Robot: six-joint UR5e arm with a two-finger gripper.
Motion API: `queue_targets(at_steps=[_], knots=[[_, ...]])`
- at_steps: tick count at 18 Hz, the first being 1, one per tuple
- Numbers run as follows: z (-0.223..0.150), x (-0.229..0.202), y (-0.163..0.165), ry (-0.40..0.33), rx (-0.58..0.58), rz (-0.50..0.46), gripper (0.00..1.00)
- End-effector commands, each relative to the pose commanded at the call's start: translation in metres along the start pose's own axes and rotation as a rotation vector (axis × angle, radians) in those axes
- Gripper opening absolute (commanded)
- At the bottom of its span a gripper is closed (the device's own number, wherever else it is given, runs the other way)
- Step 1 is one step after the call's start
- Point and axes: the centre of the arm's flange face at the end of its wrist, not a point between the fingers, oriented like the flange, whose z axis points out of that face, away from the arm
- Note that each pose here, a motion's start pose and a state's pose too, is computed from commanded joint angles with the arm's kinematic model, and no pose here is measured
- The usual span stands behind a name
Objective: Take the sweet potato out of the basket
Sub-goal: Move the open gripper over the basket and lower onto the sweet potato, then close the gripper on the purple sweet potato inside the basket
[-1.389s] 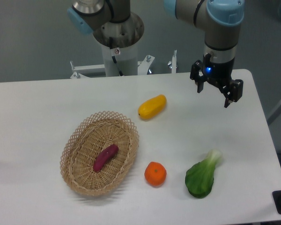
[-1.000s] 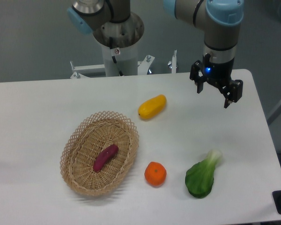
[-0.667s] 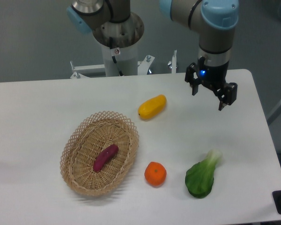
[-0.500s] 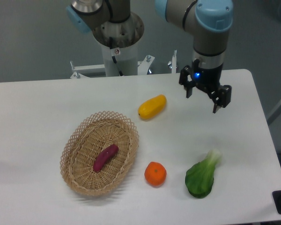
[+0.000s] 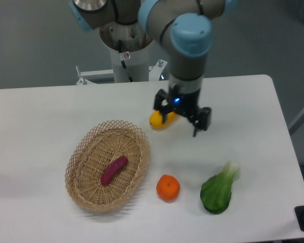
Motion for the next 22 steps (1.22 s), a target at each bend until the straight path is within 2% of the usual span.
queue_targets(at_steps=[3, 11, 15, 22], knots=[[0.026, 0.029, -0.028, -0.005, 0.015, -0.002, 1.00], [0.101, 0.083, -0.058, 0.047, -0.033, 0.115, 1.00], [0.132, 0.101, -0.070, 0.039, -0.045, 0.158, 1.00], [0.147, 0.105, -0.073, 0.020, -0.078, 0.187, 1.00]])
